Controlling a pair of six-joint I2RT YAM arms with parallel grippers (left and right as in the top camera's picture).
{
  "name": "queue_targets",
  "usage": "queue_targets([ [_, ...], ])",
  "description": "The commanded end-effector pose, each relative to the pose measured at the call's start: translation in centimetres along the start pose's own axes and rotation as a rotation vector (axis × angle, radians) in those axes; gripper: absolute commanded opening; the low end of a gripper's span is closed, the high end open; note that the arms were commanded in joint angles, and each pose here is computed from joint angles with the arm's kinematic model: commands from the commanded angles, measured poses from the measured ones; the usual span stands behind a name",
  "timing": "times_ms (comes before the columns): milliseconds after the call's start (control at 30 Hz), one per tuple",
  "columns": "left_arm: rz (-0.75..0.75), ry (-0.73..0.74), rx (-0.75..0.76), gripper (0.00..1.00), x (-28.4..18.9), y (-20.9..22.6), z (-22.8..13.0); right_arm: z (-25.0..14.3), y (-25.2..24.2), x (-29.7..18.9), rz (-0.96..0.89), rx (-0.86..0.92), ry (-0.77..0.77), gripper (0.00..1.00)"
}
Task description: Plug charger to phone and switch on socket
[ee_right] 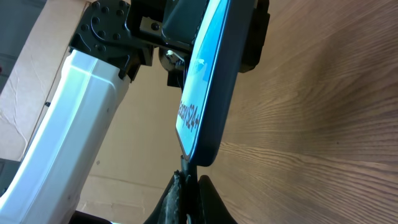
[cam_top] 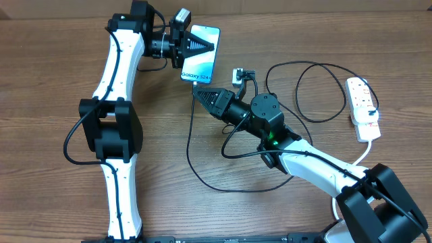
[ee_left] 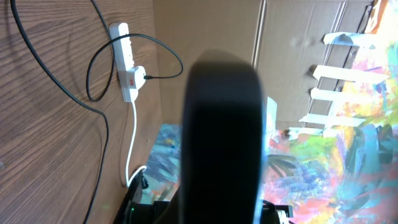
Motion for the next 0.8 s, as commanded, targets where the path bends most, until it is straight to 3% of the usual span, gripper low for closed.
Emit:
queue_targets([
  [0, -0.061, 0.013, 0.072, 0.04, 0.2, -3.4, -0.8, 0.4, -0.7, 0.2, -0.023, 0.02, -0.038, 0.04],
  [767, -0.061, 0.012, 0.088, 0.04, 0.2, -3.3, -0.9, 1.9, -0.6, -0.1, -0.011, 0.095, -0.087, 0.04],
])
Point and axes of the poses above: each gripper's point midway between its finger pads, its own x axis out along the fingers, its own y axis along the line the jaws close on, z = x × y, the point moved 6 cm from there along -x, back along the fingers, and after that the axes turned 2 degrees about x, right-handed, at the moved point
